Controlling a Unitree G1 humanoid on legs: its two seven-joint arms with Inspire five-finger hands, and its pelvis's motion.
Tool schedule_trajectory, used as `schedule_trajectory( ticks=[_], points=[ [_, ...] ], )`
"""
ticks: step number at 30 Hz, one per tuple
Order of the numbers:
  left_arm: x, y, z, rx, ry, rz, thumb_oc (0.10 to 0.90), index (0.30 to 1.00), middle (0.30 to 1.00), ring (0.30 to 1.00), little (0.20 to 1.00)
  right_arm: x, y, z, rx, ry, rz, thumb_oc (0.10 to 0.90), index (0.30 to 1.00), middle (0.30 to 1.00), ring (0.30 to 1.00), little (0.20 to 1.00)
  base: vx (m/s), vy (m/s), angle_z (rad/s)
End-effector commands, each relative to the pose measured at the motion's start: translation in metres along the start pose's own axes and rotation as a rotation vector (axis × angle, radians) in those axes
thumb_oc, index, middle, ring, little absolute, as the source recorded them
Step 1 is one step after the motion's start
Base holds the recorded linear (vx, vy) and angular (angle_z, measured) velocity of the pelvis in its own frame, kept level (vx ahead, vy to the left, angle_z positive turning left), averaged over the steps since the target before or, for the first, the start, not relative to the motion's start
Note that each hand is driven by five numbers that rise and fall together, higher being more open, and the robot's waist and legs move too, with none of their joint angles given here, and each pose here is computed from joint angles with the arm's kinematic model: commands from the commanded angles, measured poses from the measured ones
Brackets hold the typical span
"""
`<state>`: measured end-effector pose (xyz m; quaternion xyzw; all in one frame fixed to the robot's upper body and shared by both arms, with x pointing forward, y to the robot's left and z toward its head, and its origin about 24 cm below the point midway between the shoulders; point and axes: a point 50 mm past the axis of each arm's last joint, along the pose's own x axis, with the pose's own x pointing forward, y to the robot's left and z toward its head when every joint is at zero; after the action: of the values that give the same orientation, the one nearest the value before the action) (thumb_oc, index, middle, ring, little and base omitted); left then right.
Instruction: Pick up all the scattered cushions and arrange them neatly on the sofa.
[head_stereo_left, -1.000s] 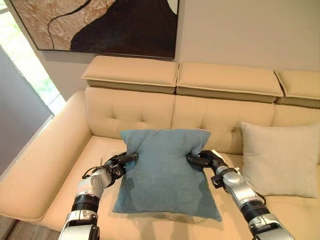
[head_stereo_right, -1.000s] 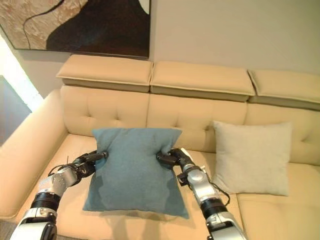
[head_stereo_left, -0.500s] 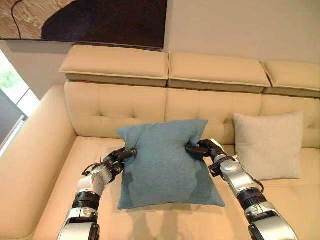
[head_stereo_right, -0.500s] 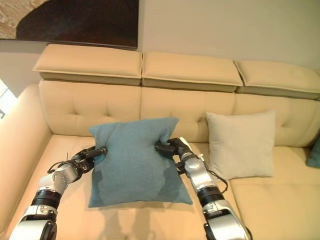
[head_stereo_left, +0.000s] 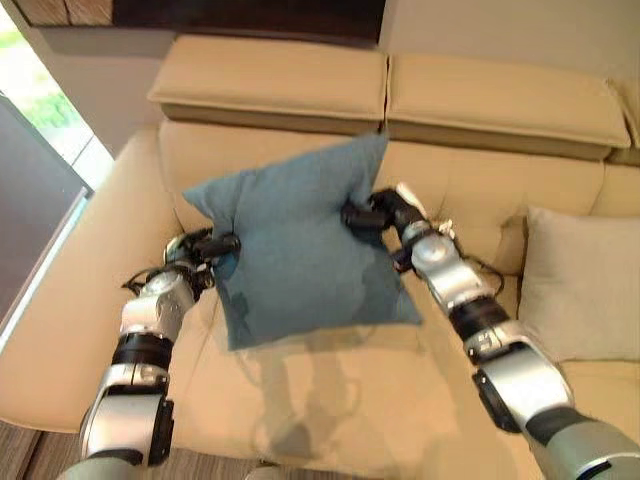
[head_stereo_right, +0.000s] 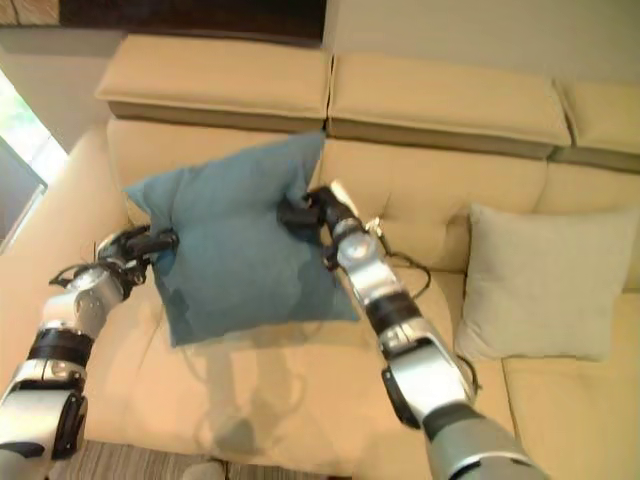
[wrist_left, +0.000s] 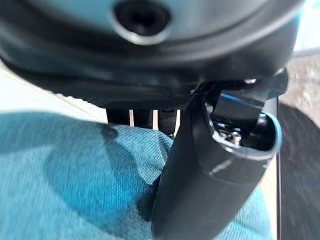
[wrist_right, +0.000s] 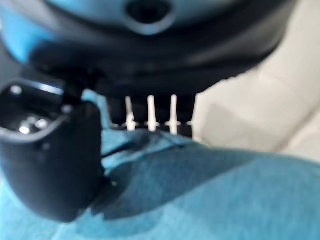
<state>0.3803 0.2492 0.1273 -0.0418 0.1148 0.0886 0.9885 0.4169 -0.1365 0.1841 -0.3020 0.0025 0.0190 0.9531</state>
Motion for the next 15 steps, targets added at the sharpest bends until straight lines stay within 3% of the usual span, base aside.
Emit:
schedule_trajectory(
  ticks=[1,6,11,12,15],
  points=[
    [-0.017,-0.053,0.147,0.059,-0.502,-0.186,0.400,0.300,0.300,0.300,0.300,0.001,-0.054,0.099,-0.050,-0.310,-0.235,0.400,0.300,0.300,0.300,0.300,-0.19,0.020,-0.01],
    [-0.028,-0.052,0.202,0.176,-0.658,-0.055,0.400,0.300,0.300,0.300,0.300,-0.001,-0.096,0.123,0.007,-0.318,-0.430,0.400,0.300,0.300,0.300,0.300,-0.12,0.023,-0.02],
    [-0.037,-0.041,0.225,0.229,-0.721,0.060,0.400,0.300,0.300,0.300,0.300,-0.001,-0.105,0.126,0.125,-0.300,-0.404,0.400,0.300,0.300,0.300,0.300,-0.05,0.030,-0.02],
    [-0.041,-0.035,0.234,0.204,-0.740,0.148,0.400,0.300,0.300,0.300,0.300,0.000,-0.115,0.115,0.154,-0.272,-0.407,0.400,0.300,0.300,0.300,0.300,-0.03,0.002,-0.04],
    [-0.049,-0.030,0.251,0.169,-0.784,0.205,0.400,0.300,0.300,0.300,0.300,-0.003,-0.128,0.115,0.233,-0.281,-0.441,0.400,0.300,0.300,0.300,0.300,-0.02,-0.010,-0.24]
  ],
)
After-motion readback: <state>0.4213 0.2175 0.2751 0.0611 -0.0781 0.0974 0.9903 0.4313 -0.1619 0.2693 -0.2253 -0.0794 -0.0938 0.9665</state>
